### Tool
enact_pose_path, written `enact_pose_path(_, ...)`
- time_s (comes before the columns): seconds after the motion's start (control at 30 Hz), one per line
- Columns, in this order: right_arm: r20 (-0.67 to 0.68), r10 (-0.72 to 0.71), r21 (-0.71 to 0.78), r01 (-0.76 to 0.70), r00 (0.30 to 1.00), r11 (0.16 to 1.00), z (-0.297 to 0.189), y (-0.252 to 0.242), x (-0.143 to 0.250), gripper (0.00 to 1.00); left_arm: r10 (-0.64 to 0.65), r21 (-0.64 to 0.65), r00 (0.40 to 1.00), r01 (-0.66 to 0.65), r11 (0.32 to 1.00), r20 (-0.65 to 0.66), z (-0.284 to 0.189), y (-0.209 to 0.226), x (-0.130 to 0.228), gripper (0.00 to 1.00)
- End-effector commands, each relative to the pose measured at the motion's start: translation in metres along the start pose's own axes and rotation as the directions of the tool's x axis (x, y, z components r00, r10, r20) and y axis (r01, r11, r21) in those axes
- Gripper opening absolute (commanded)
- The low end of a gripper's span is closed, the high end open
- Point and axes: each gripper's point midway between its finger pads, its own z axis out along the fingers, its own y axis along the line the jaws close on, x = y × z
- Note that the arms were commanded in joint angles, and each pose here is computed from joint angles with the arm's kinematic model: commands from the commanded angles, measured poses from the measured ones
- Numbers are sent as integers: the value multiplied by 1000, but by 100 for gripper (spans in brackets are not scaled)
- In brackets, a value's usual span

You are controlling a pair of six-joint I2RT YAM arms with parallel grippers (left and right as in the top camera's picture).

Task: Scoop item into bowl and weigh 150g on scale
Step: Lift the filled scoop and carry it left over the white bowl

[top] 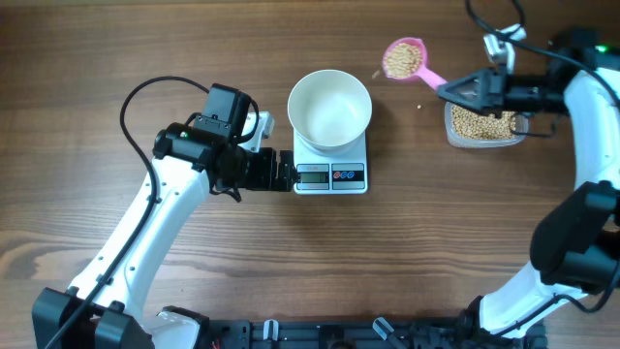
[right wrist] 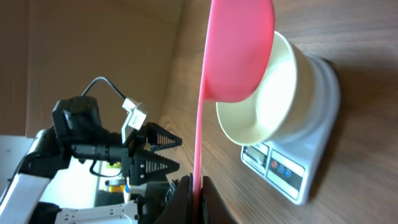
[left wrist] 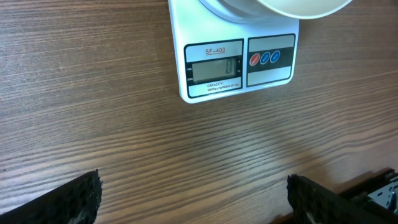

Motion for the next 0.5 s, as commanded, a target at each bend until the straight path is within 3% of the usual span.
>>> enact_pose_path(0.0,-34,45,7,-45,998,999,26,10,-7,4,14,9,1000,-14,1000,-9,2,0,1,100)
enact_pose_path(0.23,-96,36,50,-31,995,998,64,17,-3,4,14,9,1000,-14,1000,-9,2,0,1,100)
enact_pose_path(0.47,-128,25,197,1,991,980,72,-4,5,4,14,9,1000,-14,1000,-9,2,0,1,100)
